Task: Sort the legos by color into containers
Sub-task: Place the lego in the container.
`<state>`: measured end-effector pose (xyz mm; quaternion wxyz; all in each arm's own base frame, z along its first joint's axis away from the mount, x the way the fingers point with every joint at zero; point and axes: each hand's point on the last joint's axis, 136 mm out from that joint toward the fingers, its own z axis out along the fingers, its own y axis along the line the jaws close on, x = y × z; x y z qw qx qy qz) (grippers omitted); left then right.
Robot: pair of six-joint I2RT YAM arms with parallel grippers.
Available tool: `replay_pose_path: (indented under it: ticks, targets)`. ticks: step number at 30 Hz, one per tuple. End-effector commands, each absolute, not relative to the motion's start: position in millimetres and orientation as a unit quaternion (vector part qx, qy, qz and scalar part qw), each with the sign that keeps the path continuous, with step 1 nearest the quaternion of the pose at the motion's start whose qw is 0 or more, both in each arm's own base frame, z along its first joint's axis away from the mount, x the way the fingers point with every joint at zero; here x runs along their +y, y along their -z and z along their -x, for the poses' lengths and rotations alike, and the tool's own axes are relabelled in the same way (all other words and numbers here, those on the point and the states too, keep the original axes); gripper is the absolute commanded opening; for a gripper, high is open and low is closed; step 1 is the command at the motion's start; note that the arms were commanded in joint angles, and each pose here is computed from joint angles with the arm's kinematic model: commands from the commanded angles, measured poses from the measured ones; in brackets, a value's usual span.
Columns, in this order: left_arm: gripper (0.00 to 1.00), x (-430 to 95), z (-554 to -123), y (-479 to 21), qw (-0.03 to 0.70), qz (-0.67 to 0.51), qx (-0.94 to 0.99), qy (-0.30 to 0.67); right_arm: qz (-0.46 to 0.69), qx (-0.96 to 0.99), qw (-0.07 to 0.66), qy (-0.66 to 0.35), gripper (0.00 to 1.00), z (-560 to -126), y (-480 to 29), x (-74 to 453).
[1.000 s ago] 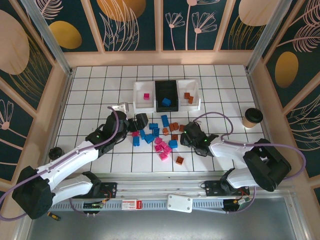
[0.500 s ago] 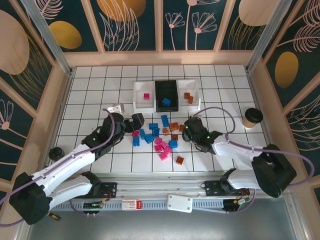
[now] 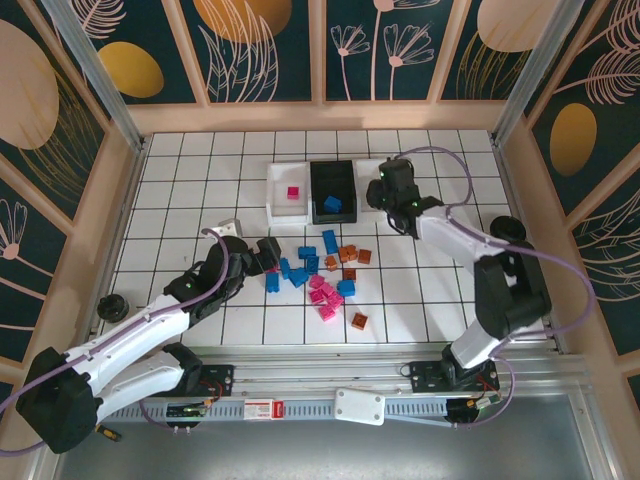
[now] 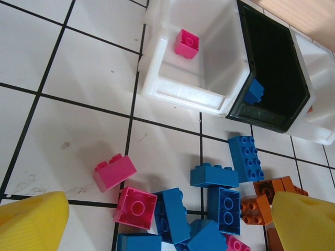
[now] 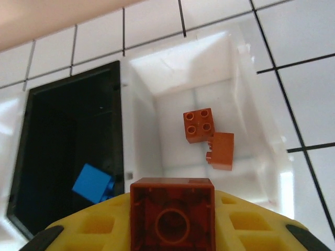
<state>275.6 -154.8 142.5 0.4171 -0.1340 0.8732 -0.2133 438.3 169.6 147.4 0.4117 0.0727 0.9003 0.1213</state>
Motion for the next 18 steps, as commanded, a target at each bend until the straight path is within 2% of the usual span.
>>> replay_pose_path:
  ticks: [1, 3, 6, 7, 12, 18]
  targets:
    - [0.99, -141, -272, -139, 0.424, 0.163, 0.868, 0.199, -0.073, 0.905, 0.398, -0.129, 0.26, -461, -141, 171]
    - [0.99, -135, -271, -141, 0.432, 0.173, 0.863, 0.197, -0.079, 0.908, 0.390, -0.130, 0.33, -472, -134, 171]
    - [0.99, -130, -268, -145, 0.447, 0.180, 0.852, 0.205, -0.085, 0.911, 0.383, -0.128, 0.55, -485, -127, 172]
    - [0.99, -129, -267, -147, 0.454, 0.180, 0.846, 0.213, -0.087, 0.911, 0.383, -0.128, 0.59, -488, -128, 172]
    - [0.99, -116, -261, -154, 0.478, 0.199, 0.827, 0.219, -0.084, 0.906, 0.387, -0.148, 0.64, -476, -141, 177]
    - [0.99, -101, -258, -152, 0.480, 0.218, 0.829, 0.187, -0.058, 0.906, 0.387, -0.162, 0.68, -407, -141, 188]
